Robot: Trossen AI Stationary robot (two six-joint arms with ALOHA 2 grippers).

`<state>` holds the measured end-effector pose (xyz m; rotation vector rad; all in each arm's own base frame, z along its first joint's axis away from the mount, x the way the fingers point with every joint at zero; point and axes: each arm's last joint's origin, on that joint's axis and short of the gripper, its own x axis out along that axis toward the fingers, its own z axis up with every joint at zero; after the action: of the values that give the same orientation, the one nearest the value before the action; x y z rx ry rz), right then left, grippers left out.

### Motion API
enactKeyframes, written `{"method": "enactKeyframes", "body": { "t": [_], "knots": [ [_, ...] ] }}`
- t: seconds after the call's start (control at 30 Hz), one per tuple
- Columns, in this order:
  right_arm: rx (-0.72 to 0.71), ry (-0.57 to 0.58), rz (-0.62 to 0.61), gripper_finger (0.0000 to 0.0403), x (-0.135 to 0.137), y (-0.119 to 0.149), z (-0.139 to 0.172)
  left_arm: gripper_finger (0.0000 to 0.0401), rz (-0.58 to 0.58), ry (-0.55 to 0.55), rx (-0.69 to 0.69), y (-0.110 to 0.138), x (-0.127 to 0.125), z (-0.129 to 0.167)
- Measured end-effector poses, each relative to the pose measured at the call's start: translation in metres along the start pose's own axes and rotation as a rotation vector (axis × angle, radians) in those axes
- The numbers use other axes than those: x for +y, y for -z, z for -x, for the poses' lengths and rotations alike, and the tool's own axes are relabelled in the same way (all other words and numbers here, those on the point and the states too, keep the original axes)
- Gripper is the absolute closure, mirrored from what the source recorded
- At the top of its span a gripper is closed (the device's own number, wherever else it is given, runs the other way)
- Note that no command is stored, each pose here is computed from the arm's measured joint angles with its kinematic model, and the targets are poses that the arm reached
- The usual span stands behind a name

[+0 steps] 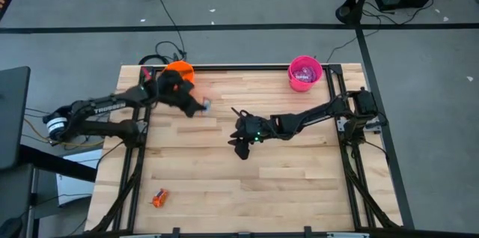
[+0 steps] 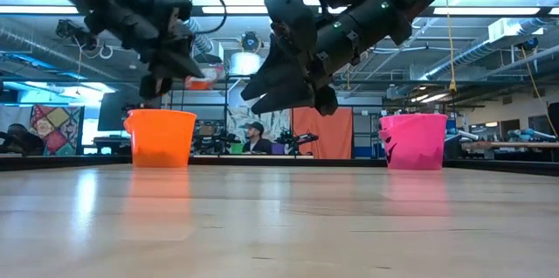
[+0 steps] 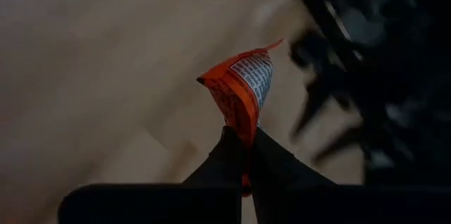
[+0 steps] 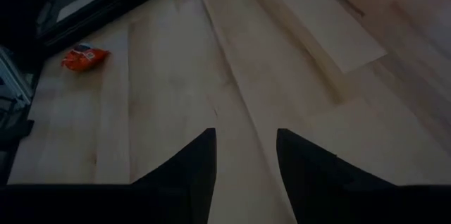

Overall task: Sort candy by brand, put in halloween buckets
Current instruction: Put the orange chocolate bar into the orange bucket

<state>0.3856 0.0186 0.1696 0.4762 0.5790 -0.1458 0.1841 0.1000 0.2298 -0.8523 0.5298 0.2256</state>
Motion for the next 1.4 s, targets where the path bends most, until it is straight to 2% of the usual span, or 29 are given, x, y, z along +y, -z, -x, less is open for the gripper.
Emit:
{"method": "enactKeyframes", "body": {
  "t": [0.13,0.27,0.4,0.5,0.67,0.87,1.0,1.1,1.2,1.4],
  "knots": [
    [-0.006,0.01,-0.005,0.0243,0.004,0.003,0.0,0.039,-0.09,-0.157,-0.087,-0.03,-0.003,0.025],
    [-0.011,0.017,-0.019,0.0243,0.008,0.004,0.001,0.039,-0.171,-0.378,-0.119,-0.055,-0.004,0.05],
    [-0.026,0.041,-0.028,0.0243,0.009,0.005,0.001,0.039,-0.198,-0.633,-0.12,-0.073,0.003,0.069],
    [-0.033,0.052,-0.038,0.0243,0.009,0.005,0.001,0.039,-0.162,-0.729,-0.071,-0.078,0.014,0.072],
    [-0.039,0.062,-0.04,0.0246,0.009,0.005,0.001,0.0367,-0.091,-0.795,0.016,-0.078,0.032,0.068],
    [-0.04,0.063,-0.045,0.0247,0.009,0.005,0.001,0.0296,-0.073,-0.895,0.064,-0.078,0.043,0.064],
    [-0.039,0.063,-0.048,0.0247,0.009,0.005,0.001,0.0244,-0.089,-0.884,0.086,-0.078,0.043,0.063],
    [-0.042,0.065,-0.069,0.0247,0.009,0.005,0.001,0.022,-0.071,-0.821,0.127,-0.074,0.042,0.062],
    [-0.049,0.075,-0.08,0.0247,0.009,0.005,0.001,0.0214,-0.068,-0.784,0.17,-0.069,0.039,0.064],
    [-0.058,0.084,-0.135,0.0247,0.008,0.005,0.001,0.0213,-0.131,-0.766,0.263,-0.053,0.021,0.071]
  ]
}}
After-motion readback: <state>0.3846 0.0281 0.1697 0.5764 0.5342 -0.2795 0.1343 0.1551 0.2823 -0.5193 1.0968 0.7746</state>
